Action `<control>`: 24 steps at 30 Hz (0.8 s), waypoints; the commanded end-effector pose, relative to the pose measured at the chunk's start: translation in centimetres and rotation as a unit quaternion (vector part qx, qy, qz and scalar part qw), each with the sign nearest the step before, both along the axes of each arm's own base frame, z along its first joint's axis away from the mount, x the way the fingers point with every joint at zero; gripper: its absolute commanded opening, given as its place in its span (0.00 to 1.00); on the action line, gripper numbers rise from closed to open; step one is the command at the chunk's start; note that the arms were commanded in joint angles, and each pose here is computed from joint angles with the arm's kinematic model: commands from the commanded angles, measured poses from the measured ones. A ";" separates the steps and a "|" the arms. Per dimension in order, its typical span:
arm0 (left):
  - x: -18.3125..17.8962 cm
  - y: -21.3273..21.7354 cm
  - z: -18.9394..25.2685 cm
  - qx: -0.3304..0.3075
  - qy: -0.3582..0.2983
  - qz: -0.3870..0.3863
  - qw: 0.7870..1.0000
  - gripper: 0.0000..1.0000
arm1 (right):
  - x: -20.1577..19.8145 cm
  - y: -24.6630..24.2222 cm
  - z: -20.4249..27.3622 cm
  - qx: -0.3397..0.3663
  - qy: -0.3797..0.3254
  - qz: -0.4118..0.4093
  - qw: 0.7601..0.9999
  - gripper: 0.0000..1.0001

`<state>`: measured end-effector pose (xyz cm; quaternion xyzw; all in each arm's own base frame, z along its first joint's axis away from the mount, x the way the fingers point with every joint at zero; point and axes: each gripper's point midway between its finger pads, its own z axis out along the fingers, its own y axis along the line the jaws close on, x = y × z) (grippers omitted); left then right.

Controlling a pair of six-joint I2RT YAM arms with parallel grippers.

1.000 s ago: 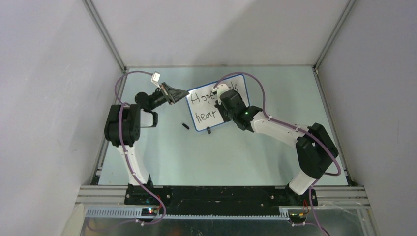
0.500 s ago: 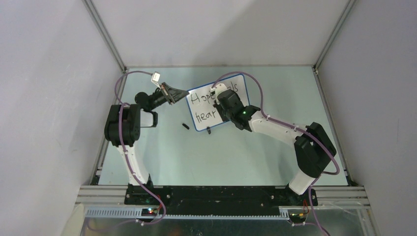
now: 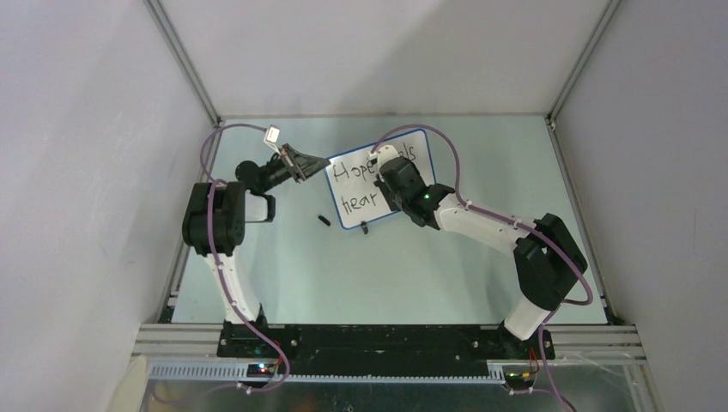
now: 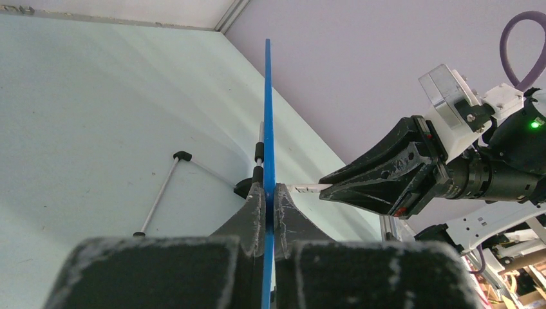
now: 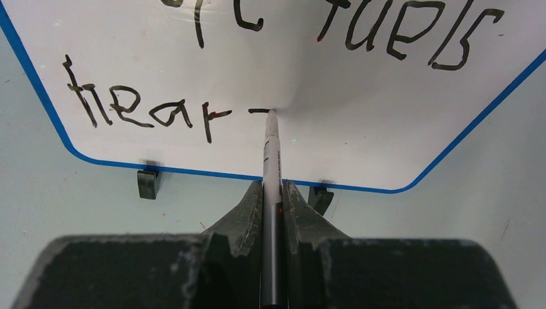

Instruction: Write a sentence on the whiteboard

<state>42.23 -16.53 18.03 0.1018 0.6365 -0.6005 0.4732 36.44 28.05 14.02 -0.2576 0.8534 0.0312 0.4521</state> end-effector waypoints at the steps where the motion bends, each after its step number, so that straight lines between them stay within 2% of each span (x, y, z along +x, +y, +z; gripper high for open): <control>1: -0.8 -0.8 0.9 0.007 -0.033 -0.022 0.999 0.00 | 0.6 1.0 3.5 0.054 -0.031 0.008 0.998 0.00; 9: -0.7 -0.8 0.8 0.007 -0.033 -0.022 0.999 0.00 | 0.8 1.2 4.5 0.069 -0.049 0.008 0.996 0.00; 24: -0.7 -0.8 0.9 0.007 -0.034 -0.022 0.999 0.00 | 1.4 1.7 3.0 0.062 -0.041 0.010 0.997 0.00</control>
